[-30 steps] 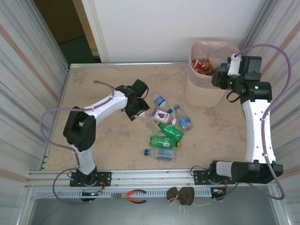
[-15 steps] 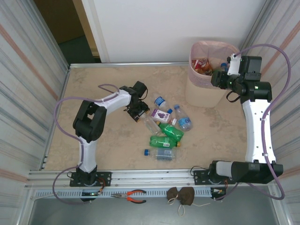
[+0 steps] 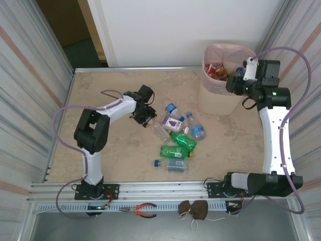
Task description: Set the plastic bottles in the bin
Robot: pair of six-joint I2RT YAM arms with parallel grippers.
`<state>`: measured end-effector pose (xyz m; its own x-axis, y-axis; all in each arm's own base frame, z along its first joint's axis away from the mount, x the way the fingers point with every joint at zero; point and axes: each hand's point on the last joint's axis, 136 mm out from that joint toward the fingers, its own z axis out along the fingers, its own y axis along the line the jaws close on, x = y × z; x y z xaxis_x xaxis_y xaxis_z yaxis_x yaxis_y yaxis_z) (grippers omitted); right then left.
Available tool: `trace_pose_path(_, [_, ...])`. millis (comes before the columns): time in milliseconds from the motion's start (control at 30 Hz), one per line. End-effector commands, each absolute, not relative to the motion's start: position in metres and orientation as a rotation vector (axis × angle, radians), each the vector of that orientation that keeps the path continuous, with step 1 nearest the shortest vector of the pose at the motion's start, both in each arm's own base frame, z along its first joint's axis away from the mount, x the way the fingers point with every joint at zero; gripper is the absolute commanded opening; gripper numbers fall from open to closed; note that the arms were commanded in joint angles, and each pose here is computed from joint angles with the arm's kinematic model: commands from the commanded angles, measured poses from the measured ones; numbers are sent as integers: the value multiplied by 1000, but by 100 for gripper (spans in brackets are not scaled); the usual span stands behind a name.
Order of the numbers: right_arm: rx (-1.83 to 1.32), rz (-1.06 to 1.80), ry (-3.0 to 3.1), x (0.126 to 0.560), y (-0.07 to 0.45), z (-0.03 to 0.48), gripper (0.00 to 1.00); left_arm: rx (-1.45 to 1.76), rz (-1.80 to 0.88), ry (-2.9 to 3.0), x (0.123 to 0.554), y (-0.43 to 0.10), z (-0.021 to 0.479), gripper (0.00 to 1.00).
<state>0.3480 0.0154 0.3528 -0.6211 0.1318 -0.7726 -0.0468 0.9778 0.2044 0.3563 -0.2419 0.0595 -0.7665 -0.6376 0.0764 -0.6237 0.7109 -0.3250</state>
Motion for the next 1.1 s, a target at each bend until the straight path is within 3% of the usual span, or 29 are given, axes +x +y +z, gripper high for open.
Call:
trace_pose_path(0, [34, 298, 2183, 341, 25, 365, 48, -970, -557, 2773, 362, -228, 96, 37])
trace_pose_path(500, [-253, 826, 1928, 310, 119, 404, 52, -152, -1066, 2179, 363, -244, 265, 35])
trace_pose_path(667, [-465, 990, 1834, 284, 164, 415, 56, 248, -1265, 1879, 331, -263, 335, 33])
trace_pose_path(1067, [-890, 1204, 1584, 217, 236, 446, 63, 865, -1404, 1309, 230, -272, 451, 31])
